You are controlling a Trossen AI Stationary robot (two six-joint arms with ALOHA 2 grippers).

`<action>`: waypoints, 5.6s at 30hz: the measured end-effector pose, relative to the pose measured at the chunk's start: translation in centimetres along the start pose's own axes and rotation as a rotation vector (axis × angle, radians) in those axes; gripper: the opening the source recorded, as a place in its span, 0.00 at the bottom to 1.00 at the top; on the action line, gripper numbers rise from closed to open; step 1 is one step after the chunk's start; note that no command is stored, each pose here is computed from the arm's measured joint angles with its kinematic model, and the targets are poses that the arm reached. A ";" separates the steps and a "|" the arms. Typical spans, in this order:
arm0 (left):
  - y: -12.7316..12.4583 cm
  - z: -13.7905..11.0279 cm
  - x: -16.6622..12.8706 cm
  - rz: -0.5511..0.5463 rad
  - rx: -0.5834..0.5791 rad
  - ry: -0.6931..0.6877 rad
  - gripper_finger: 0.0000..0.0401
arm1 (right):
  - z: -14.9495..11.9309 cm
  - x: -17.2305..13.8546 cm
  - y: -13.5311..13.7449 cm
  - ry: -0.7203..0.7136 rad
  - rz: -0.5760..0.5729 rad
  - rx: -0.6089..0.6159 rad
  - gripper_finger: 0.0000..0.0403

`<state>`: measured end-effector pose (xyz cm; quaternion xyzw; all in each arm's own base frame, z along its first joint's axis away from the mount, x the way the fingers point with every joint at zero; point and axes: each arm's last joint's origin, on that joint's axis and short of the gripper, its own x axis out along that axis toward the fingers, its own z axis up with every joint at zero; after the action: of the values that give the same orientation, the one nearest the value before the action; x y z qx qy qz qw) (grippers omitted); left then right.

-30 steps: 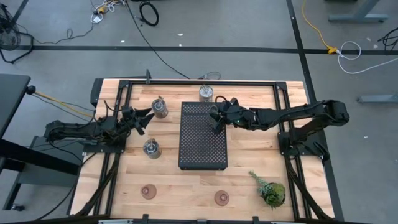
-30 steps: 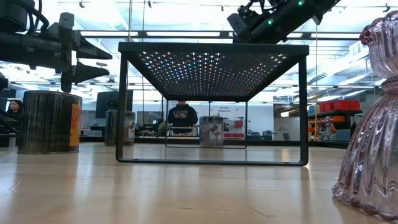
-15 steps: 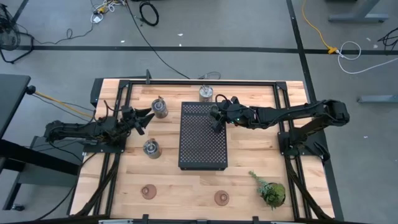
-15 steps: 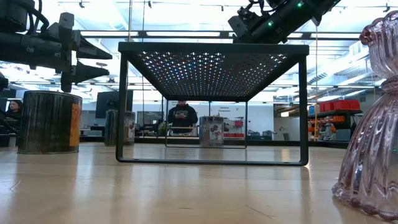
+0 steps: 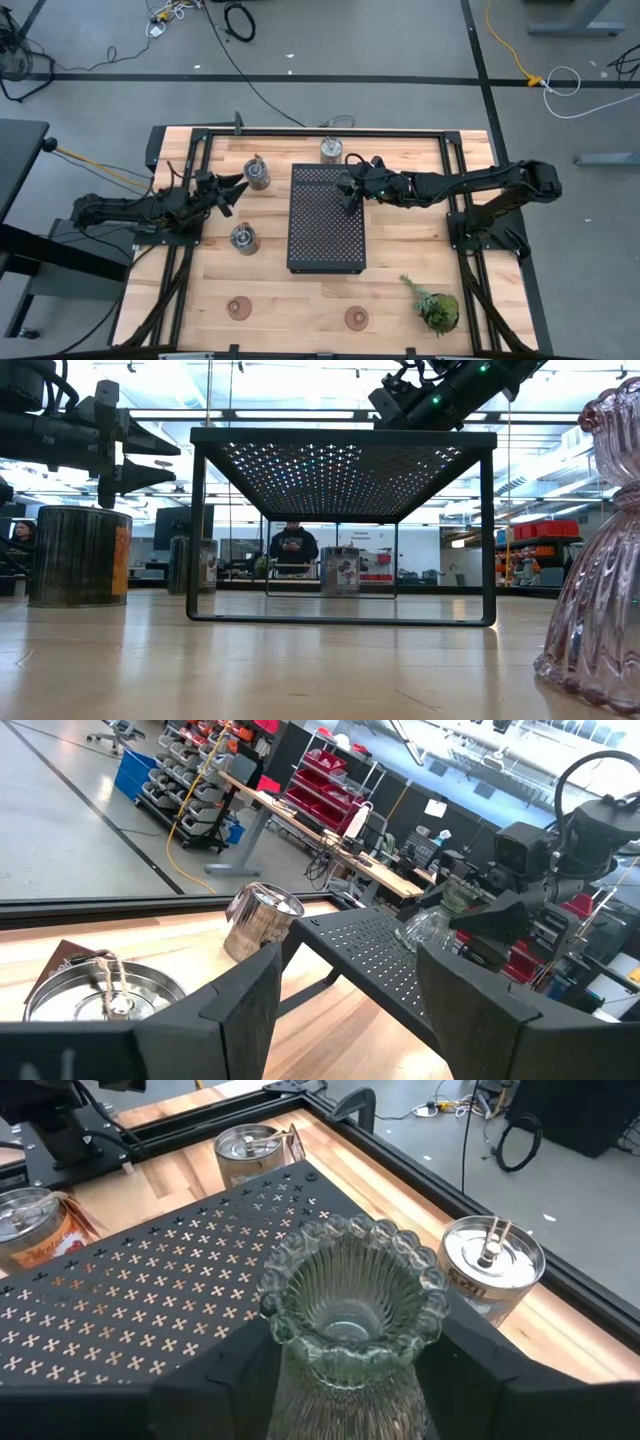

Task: Pick & Place candle stick holders
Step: Put the green glass candle holder on the shelf, then put the left pink glass candle holder on the shelf aligned with the green glass candle holder

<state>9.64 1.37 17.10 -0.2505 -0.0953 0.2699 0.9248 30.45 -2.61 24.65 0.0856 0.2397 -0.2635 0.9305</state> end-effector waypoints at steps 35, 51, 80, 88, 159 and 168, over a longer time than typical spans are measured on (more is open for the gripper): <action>0.0 0.0 0.0 0.000 -0.075 0.000 0.59 | 0.2 -10.2 -2.0 0.314 0.131 0.059 0.75; -0.9 0.7 -0.1 -0.187 -0.528 0.047 0.59 | -0.8 -11.4 -2.2 0.462 0.154 0.199 0.75; -21.6 -0.1 -0.3 0.292 -0.107 1.391 0.59 | -2.5 -12.9 -4.2 0.601 -0.043 -0.092 0.75; -25.7 -4.7 -3.5 0.468 -0.187 1.504 0.59 | -2.3 -12.8 -4.2 0.564 -0.041 -0.141 0.75; -25.3 -10.3 -1.5 0.718 -0.025 1.530 0.45 | -1.9 -12.5 -3.8 0.507 -0.002 -0.157 0.75; -28.1 -6.9 -1.2 0.704 -0.005 1.554 0.45 | -1.9 -12.5 -3.8 0.505 0.001 -0.171 0.75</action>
<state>23.51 -22.57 25.59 -0.3815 0.6490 0.2929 0.5895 18.34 0.31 29.05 0.0700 0.4856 -0.2122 0.8451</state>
